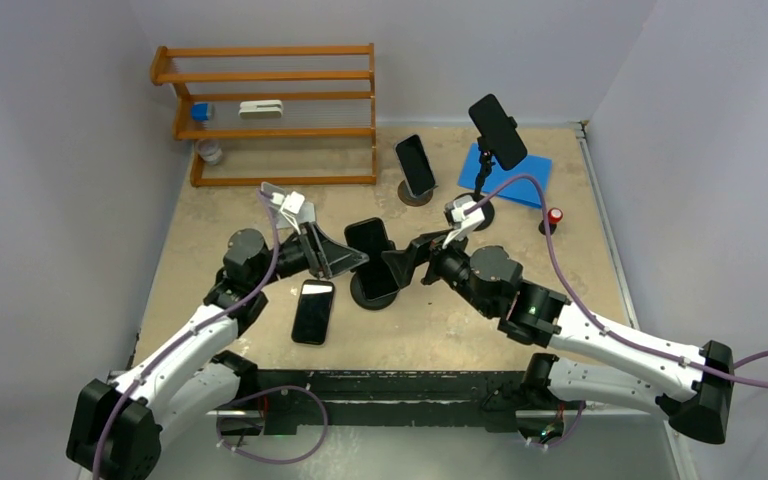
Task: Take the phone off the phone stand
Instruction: Adjust the phone stand with the phone at the center of the board.
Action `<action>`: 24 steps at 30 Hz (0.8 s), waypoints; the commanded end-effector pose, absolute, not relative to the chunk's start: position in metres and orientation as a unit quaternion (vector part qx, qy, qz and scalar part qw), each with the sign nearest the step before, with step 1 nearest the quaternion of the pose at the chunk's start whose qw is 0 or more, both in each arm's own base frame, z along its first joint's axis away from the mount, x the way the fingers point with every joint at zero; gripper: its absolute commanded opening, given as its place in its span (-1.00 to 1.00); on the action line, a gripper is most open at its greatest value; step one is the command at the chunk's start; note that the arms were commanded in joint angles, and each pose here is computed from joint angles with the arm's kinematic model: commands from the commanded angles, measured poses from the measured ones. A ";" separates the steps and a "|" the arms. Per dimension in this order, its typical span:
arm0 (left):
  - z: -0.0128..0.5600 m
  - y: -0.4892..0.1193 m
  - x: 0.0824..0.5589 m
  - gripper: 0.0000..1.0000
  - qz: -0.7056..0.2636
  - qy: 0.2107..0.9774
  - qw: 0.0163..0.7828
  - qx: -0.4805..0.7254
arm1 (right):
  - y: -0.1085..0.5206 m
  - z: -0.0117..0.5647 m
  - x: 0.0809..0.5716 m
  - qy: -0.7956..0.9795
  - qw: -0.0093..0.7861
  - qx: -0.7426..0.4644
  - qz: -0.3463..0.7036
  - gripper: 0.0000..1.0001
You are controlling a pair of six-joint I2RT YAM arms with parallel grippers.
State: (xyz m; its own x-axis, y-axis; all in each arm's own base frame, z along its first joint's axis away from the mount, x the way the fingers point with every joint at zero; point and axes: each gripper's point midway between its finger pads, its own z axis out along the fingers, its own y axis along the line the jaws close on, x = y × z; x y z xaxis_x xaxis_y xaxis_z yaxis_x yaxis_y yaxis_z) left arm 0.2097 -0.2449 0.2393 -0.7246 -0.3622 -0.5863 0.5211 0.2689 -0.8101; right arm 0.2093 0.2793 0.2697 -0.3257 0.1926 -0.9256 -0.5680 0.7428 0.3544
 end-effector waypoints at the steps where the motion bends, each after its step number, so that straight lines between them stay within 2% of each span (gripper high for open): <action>1: 0.263 -0.237 0.217 0.46 -0.565 0.718 0.402 0.056 | 0.275 0.300 0.215 0.725 0.592 -0.110 0.334 0.98; 7: 0.284 -0.199 0.223 0.74 -0.477 0.742 0.472 -0.004 | 0.270 0.300 0.232 0.752 0.589 -0.063 0.291 0.98; 12: 0.316 -0.155 0.243 0.80 -0.397 0.728 0.551 -0.094 | 0.267 0.321 0.241 0.743 0.602 -0.023 0.292 0.98; 18: 0.329 -0.124 0.273 0.85 -0.318 0.750 0.529 -0.238 | 0.264 0.354 0.244 0.704 0.636 -0.005 0.315 0.98; 21: 0.337 -0.128 0.281 0.88 -0.315 0.755 0.524 -0.237 | 0.271 0.366 0.243 0.700 0.636 -0.018 0.324 0.98; 24: 0.355 -0.133 0.287 0.90 -0.331 0.735 0.553 -0.211 | 0.286 0.379 0.233 0.687 0.628 -0.053 0.362 0.98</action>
